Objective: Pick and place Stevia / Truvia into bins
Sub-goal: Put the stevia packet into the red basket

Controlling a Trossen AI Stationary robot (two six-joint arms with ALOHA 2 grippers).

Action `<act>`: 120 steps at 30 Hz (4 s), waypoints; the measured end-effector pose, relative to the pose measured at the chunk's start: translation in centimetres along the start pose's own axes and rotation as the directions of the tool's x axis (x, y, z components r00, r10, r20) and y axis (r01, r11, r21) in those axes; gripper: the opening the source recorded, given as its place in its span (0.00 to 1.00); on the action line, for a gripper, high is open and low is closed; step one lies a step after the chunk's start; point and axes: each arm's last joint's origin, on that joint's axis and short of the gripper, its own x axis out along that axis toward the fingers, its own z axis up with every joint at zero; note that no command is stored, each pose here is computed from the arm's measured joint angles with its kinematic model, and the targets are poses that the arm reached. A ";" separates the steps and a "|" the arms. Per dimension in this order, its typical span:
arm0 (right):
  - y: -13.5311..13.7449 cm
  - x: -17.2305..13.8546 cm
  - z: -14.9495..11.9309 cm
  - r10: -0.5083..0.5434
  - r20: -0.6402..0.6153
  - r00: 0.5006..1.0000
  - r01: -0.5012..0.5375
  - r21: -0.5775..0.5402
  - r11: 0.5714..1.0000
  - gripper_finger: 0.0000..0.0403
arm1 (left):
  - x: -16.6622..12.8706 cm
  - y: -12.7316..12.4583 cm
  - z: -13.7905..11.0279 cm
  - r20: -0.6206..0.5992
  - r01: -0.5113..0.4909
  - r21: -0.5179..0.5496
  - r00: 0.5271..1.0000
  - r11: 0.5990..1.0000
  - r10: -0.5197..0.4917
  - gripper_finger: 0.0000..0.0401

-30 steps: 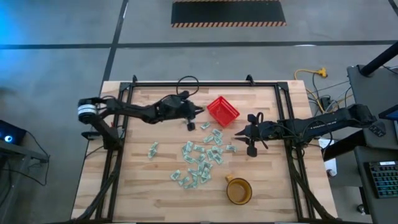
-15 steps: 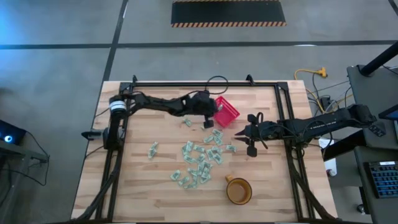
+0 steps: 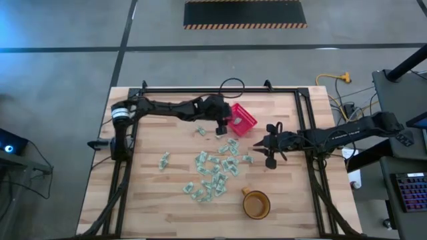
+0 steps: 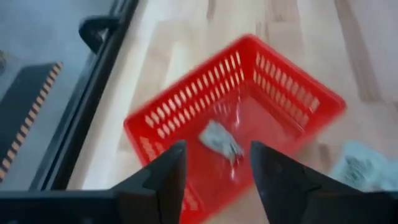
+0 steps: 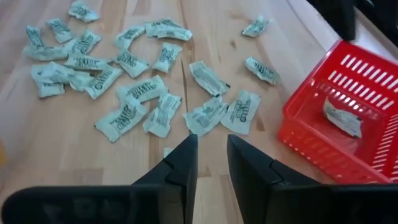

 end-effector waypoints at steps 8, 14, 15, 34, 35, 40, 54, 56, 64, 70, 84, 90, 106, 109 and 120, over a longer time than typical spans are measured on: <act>0.3 1.9 -1.6 0.042 -0.069 0.997 -0.045 -0.035 0.998 0.21 | -5.8 -1.7 -0.6 -0.178 0.097 0.022 0.980 0.995 -0.092 0.44; 0.8 4.3 -2.1 0.066 -0.148 0.987 -0.073 -0.045 0.996 0.21 | -9.7 -3.7 -2.5 -0.163 0.132 0.036 0.979 0.991 -0.124 0.44; 0.8 4.6 -2.4 0.063 -0.174 0.983 -0.073 -0.050 0.996 0.21 | -10.2 -3.9 -2.9 -0.162 0.135 0.030 0.979 0.990 -0.128 0.44; 1.6 8.6 -1.9 0.042 -0.310 0.950 -0.059 -0.049 0.997 0.14 | -16.5 -5.1 -8.3 0.064 0.099 -0.112 0.994 0.989 -0.092 0.44; 1.6 8.6 -1.8 0.041 -0.312 0.949 -0.060 -0.053 0.997 0.12 | -16.6 -5.1 -8.4 0.078 0.098 -0.113 0.993 0.989 -0.089 0.44; 1.7 8.2 -0.2 0.033 -0.276 0.961 -0.058 -0.083 0.995 0.03 | -16.4 -5.4 -9.5 0.056 0.100 -0.113 0.994 0.989 -0.094 0.44; 0.2 7.6 4.3 -0.499 -0.048 0.865 0.451 -0.361 0.816 0.02 | -15.4 -5.7 -10.0 0.011 0.105 -0.110 0.995 0.988 -0.104 0.44; -0.4 7.6 4.8 -0.545 -0.037 0.838 0.495 -0.372 0.786 0.02 | -15.3 -5.7 -10.0 0.013 0.105 -0.110 0.995 0.988 -0.104 0.44; -4.6 7.9 5.5 -0.573 -0.090 0.814 0.542 -0.235 0.807 0.03 | -14.1 -5.9 -10.1 0.008 0.105 -0.109 0.994 0.989 -0.105 0.44; -7.4 7.9 5.4 -0.526 -0.129 0.841 0.512 -0.130 0.849 0.14 | -12.8 -6.1 -10.4 -0.014 0.107 -0.108 0.994 0.988 -0.110 0.44; -5.4 6.9 6.5 -0.280 -0.065 0.958 0.265 -0.177 0.948 0.29 | -8.3 -6.6 -11.6 -0.074 0.001 0.246 0.997 0.969 0.018 0.44; -3.0 5.2 7.7 0.057 0.006 0.998 -0.055 -0.148 0.987 0.28 | -5.7 -5.2 -11.5 -0.147 -0.023 0.296 0.987 0.955 0.069 0.44; 2.4 2.6 7.6 0.297 0.000 0.955 -0.291 -0.190 0.938 0.22 | -3.8 -1.5 -11.6 -0.399 0.150 0.148 0.913 0.978 -0.080 0.44; 2.7 2.8 7.2 0.302 -0.028 0.953 -0.302 -0.166 0.939 0.20 | -3.4 -1.5 -11.7 -0.409 0.164 0.140 0.908 0.976 -0.094 0.44; 3.0 3.4 5.3 0.299 -0.102 0.949 -0.306 -0.056 0.950 0.17 | -3.7 -1.6 -11.5 -0.418 0.181 0.130 0.902 0.975 -0.112 0.14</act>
